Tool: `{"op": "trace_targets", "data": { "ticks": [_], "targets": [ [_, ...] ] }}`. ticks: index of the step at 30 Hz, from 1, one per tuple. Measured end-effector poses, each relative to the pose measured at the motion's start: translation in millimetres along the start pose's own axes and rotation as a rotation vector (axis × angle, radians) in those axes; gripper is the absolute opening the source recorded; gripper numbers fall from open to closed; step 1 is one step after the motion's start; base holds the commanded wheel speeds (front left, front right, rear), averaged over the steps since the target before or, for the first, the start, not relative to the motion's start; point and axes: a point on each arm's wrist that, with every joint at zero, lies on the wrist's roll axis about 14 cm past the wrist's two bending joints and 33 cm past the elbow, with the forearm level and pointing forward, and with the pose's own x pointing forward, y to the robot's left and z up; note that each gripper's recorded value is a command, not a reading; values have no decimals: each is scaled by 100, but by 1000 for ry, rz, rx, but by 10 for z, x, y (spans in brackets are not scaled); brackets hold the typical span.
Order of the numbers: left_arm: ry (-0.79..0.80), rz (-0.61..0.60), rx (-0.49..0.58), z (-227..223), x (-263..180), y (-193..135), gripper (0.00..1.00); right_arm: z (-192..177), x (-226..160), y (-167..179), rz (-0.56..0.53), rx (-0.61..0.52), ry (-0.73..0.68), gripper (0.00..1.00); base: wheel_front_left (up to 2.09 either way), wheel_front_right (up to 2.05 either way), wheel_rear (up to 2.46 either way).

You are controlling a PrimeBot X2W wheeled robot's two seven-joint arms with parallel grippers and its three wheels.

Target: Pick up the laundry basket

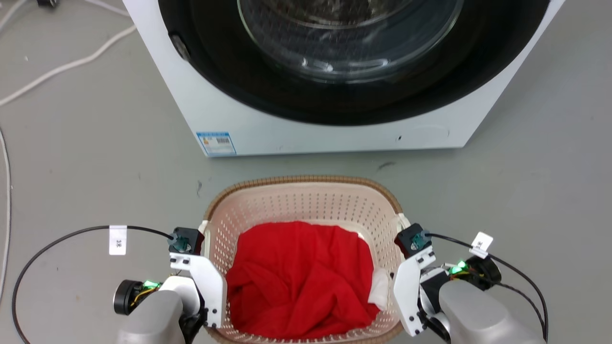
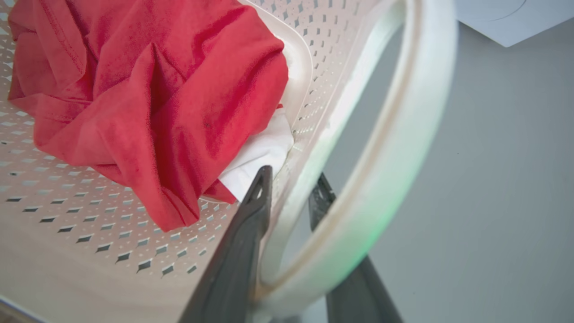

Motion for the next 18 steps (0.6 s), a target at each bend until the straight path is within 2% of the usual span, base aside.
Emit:
{"op": "trace_targets", "data": {
  "ticks": [18],
  "targets": [
    [-14, -30, 39, 22, -521, -204, 0, -100, -519, 132, -48, 34, -3, 0, 0, 0, 0]
  ]
}}
